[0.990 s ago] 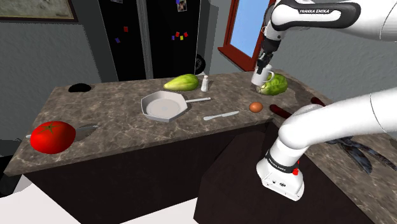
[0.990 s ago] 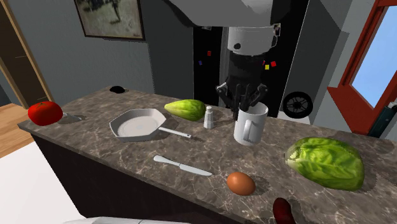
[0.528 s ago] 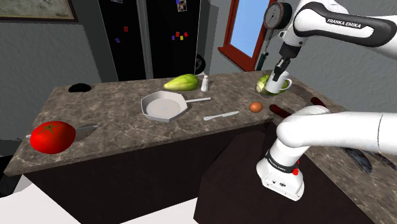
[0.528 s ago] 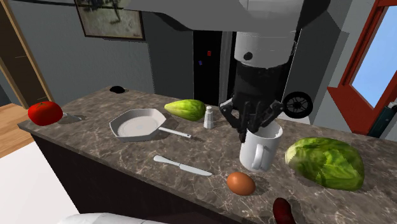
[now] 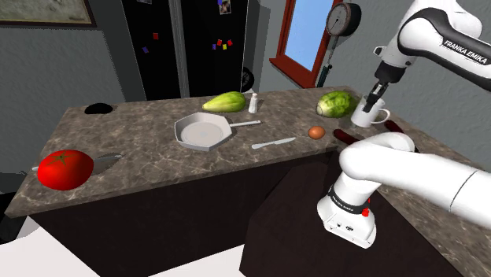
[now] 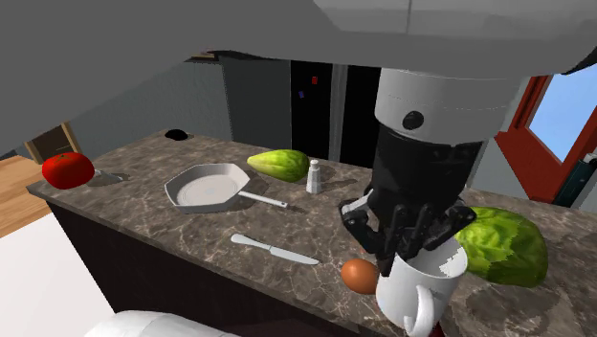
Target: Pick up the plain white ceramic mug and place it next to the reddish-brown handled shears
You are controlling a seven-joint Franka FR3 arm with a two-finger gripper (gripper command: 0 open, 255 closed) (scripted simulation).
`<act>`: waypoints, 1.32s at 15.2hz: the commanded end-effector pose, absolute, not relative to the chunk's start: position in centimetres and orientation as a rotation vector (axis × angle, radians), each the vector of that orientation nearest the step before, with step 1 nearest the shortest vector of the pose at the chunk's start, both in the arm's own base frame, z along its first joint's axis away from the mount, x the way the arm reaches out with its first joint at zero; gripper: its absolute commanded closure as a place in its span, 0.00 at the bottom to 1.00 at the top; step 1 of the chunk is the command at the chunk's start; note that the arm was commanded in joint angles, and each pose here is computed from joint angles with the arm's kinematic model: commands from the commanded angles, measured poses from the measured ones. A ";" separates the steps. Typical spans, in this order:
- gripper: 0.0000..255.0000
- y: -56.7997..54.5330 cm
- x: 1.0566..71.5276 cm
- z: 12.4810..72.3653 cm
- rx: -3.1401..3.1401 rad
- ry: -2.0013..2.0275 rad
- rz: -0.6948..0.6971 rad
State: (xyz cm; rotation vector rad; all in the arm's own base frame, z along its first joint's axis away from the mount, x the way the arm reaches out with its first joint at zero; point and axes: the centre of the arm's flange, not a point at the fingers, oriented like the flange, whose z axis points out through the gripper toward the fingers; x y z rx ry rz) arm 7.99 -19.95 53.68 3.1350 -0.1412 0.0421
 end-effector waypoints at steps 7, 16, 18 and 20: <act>1.00 -18.1 -2.5 53.7 3.136 -0.141 0.040; 1.00 -16.1 -14.2 53.7 3.136 -0.141 0.040; 1.00 -15.7 -16.8 53.7 3.136 -0.141 0.040; 1.00 -15.3 -19.4 53.7 3.136 -0.141 0.040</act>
